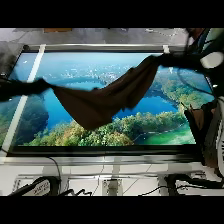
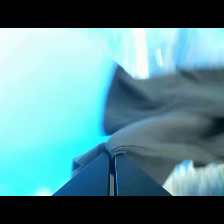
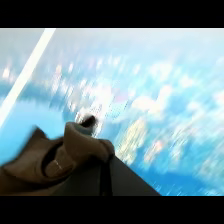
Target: Fold the clothes and pants, and hang the long-sleeved shirts on hangers.
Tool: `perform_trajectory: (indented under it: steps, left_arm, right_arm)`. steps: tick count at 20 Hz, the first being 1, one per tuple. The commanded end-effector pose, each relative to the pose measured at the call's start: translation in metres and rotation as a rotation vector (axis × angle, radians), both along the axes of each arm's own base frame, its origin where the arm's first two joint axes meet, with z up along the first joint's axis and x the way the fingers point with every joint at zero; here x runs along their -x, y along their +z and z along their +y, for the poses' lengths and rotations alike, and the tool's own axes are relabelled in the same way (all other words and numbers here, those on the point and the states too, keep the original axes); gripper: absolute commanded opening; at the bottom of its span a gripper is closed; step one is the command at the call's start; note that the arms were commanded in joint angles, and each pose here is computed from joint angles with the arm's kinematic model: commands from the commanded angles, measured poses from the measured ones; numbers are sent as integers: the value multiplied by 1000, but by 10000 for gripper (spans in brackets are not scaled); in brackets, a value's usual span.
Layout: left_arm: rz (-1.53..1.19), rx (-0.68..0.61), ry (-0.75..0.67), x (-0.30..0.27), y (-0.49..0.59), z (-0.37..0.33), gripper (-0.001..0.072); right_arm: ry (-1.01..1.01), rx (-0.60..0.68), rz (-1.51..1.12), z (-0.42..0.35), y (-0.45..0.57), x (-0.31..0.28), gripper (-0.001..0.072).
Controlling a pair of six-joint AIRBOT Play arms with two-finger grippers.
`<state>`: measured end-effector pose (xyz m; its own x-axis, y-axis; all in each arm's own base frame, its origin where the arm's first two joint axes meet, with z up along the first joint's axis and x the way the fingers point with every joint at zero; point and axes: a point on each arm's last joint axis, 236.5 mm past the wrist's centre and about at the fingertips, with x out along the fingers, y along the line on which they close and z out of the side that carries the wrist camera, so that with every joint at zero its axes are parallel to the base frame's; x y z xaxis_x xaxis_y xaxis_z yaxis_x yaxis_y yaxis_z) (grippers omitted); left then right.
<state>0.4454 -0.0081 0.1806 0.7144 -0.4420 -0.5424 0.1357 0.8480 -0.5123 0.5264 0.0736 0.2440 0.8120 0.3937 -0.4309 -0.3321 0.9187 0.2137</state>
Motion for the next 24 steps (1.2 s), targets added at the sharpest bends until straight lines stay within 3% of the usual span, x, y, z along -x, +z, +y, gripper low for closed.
perform_trajectory:
  steps: [1,10,15,19,22,24]
  left_arm:
    - [-275,-114,114,20,125,44,18]
    - [-727,-323,381,104,277,75,19]
    - [-891,-416,427,142,323,63,19]
    - [-765,-440,349,102,280,75,18]
    - [-572,-386,229,26,200,75,18]
    - [-397,-433,86,-35,112,48,18]
  right_arm:
    - [-98,15,-172,-45,84,20,17]
    - [-110,95,-409,-41,202,138,16]
    - [-34,152,-397,-16,212,210,16]
    - [7,148,-234,-17,163,183,16]
    - [12,74,14,-26,77,124,16]
    - [-1,2,163,-33,12,74,16]
